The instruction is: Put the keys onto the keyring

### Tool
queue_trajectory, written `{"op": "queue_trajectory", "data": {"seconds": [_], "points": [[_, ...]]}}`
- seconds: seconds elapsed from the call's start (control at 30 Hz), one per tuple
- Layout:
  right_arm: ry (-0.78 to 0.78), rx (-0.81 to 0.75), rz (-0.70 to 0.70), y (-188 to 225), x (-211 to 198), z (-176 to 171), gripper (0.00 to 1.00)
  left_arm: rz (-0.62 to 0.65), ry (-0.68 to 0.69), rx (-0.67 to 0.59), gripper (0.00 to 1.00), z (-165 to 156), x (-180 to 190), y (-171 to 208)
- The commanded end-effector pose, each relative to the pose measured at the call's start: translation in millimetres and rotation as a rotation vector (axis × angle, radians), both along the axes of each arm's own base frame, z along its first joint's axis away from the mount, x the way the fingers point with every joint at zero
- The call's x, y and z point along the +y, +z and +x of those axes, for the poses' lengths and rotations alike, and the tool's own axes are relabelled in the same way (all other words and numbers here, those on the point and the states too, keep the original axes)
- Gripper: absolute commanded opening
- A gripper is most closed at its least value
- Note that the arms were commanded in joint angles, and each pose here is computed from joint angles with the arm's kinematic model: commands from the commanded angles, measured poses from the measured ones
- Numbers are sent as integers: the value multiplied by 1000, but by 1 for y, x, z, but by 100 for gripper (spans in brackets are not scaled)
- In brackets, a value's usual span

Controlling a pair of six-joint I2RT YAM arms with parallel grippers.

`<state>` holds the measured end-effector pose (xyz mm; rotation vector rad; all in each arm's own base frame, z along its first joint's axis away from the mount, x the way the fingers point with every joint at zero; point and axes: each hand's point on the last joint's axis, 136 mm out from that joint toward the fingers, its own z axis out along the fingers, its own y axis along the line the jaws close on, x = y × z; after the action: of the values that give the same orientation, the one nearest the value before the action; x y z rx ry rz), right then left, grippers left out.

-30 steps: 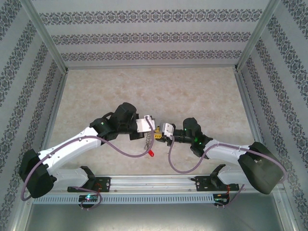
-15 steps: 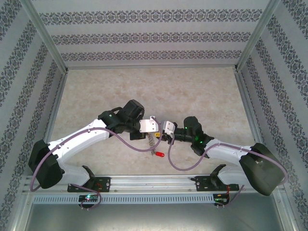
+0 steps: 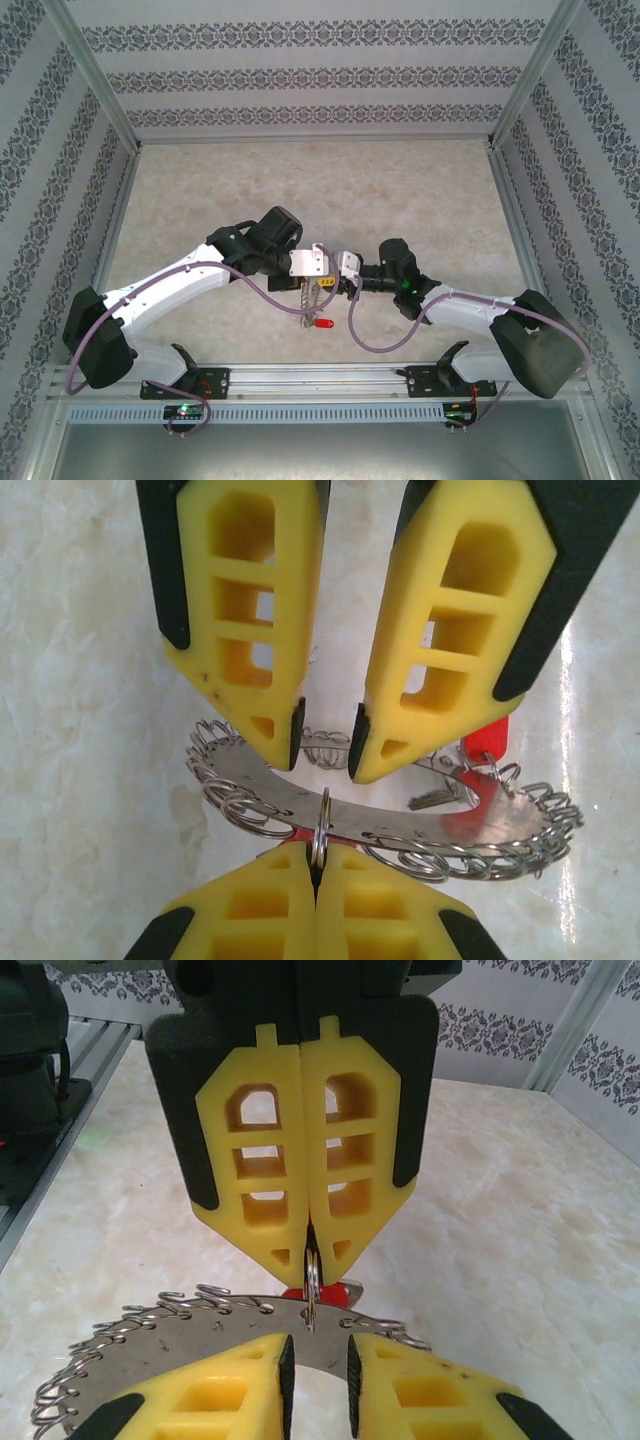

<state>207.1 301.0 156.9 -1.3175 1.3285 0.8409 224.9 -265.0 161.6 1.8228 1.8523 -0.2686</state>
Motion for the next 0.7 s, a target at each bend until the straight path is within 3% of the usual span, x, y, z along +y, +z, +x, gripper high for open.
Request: {"op": "queue_trajectory", "data": {"seconds": [0.0,0.4,0.57,0.67], "points": [[48,-26,84,19,3,-4,22,-81,-56,-41,0,-1,-18,14],[65,-12,117,13,2,-5,21,-122,-69,-29,0,-4,-20,19],[48,-11,109,10,1,-2,3,-105,-63,-28,0,-5,-17,17],[27,-2,97,7,0,0,1,-109,-55,-36,0,-4,-16,20]]}}
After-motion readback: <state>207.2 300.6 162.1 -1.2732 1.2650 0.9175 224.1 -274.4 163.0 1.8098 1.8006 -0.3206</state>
